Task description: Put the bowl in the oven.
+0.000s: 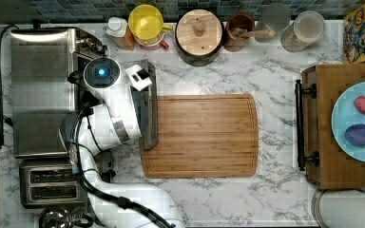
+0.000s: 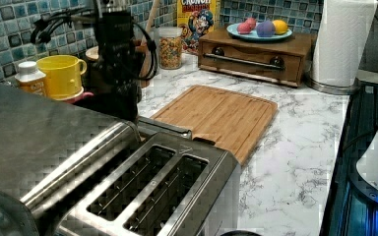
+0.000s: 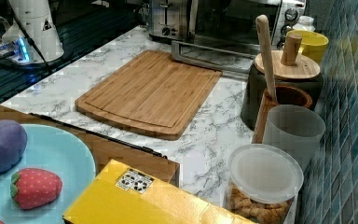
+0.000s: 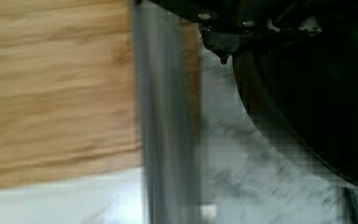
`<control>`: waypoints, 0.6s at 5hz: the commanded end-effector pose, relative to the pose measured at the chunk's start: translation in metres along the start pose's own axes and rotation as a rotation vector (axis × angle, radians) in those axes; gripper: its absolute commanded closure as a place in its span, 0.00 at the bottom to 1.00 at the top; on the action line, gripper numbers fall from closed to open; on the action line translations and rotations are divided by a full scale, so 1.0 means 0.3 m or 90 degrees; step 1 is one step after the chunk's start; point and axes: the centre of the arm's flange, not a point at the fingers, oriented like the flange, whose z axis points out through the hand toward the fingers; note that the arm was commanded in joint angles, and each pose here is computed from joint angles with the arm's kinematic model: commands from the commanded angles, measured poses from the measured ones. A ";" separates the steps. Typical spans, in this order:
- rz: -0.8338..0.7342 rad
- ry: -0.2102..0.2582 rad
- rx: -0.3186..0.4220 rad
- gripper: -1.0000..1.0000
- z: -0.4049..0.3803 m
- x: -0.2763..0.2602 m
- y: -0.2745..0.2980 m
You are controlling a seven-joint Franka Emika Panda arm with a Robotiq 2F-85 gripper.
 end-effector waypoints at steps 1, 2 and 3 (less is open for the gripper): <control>0.035 0.082 0.164 1.00 -0.149 -0.007 -0.106; 0.063 0.075 0.178 1.00 -0.088 0.016 -0.090; 0.034 0.036 0.165 1.00 0.028 0.013 -0.143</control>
